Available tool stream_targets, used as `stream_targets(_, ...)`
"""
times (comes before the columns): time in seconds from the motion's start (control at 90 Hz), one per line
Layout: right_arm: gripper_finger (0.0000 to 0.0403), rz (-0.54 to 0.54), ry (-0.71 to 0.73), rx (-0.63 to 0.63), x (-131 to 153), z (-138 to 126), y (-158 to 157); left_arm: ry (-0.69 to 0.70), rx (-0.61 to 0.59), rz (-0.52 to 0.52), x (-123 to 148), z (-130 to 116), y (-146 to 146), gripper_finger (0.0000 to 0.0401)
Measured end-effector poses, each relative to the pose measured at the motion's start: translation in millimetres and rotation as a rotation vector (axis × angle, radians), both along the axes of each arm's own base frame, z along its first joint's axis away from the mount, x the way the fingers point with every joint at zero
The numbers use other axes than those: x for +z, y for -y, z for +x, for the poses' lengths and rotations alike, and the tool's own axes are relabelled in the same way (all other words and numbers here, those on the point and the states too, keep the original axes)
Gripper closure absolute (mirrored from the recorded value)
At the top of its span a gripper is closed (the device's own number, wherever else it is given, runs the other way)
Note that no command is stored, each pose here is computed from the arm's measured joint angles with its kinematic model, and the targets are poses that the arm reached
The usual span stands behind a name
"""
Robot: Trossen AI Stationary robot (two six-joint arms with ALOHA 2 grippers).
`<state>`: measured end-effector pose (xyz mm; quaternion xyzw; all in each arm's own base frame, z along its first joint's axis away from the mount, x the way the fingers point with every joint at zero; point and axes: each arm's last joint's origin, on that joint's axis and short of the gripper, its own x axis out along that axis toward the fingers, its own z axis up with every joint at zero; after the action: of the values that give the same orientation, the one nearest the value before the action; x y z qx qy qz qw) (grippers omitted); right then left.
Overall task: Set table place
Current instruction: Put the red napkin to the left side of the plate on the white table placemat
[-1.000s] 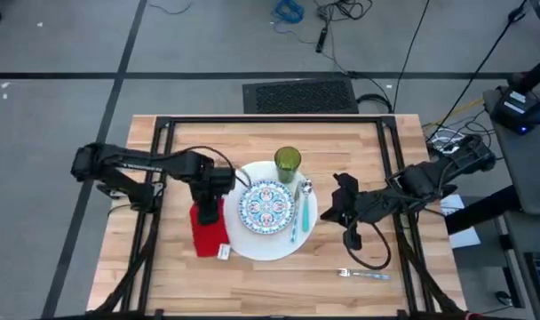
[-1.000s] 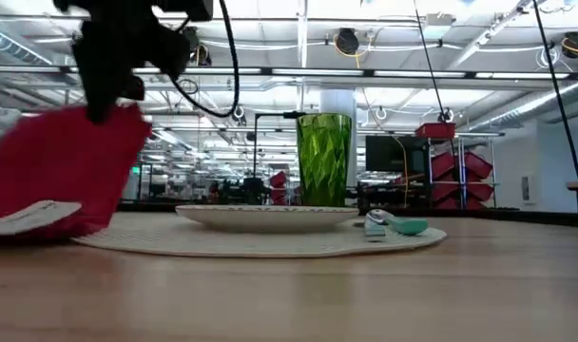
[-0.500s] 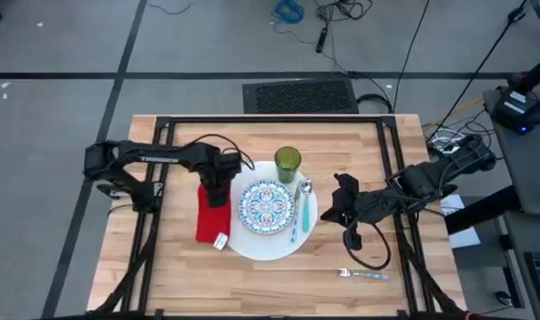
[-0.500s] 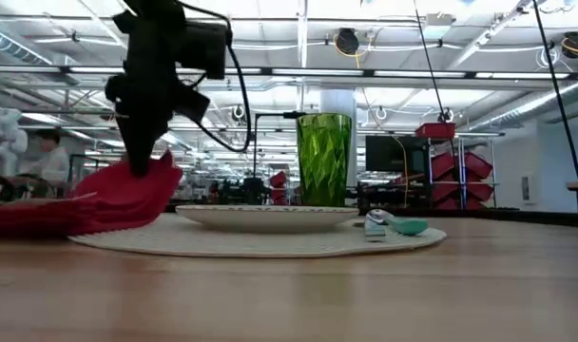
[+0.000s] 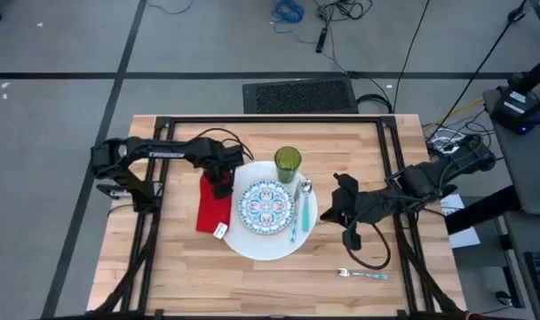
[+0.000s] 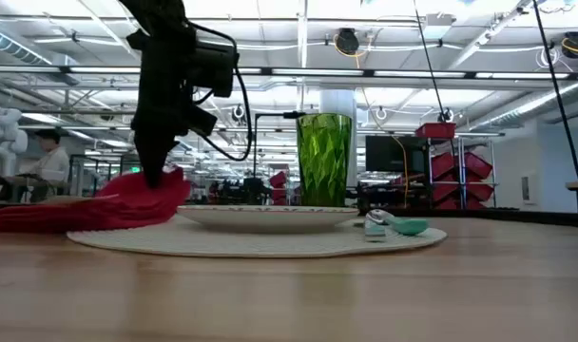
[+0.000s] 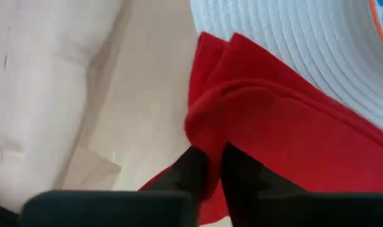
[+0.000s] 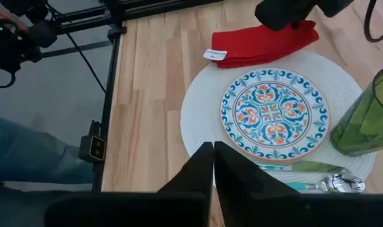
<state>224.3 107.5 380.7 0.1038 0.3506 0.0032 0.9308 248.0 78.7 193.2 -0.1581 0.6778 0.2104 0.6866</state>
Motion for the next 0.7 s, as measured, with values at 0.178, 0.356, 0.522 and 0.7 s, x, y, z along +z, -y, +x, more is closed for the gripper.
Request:
stream_targets(0.178,0.0403,0.0,0.005,0.002,0.4,0.3,-0.1,-0.018,0.081,0.02,2.3,-1.4,-1.2,0.0257)
stream_targets(0.356,0.0403,-0.001,0.005,0.003,0.3,0.3,-0.1,-0.136,0.154,0.066,29.0,-8.9,-1.1,0.0221)
stream_targets(0.522,0.0403,0.0,0.006,0.003,0.8,-0.2,0.1,-0.123,0.121,0.004,68.3,-21.2,17.8,0.0217)
stream_targets(0.7,0.0403,0.01,0.0,0.011,0.7,-0.7,-0.1,0.053,0.126,-0.126,71.1,-28.1,61.1,0.0216)
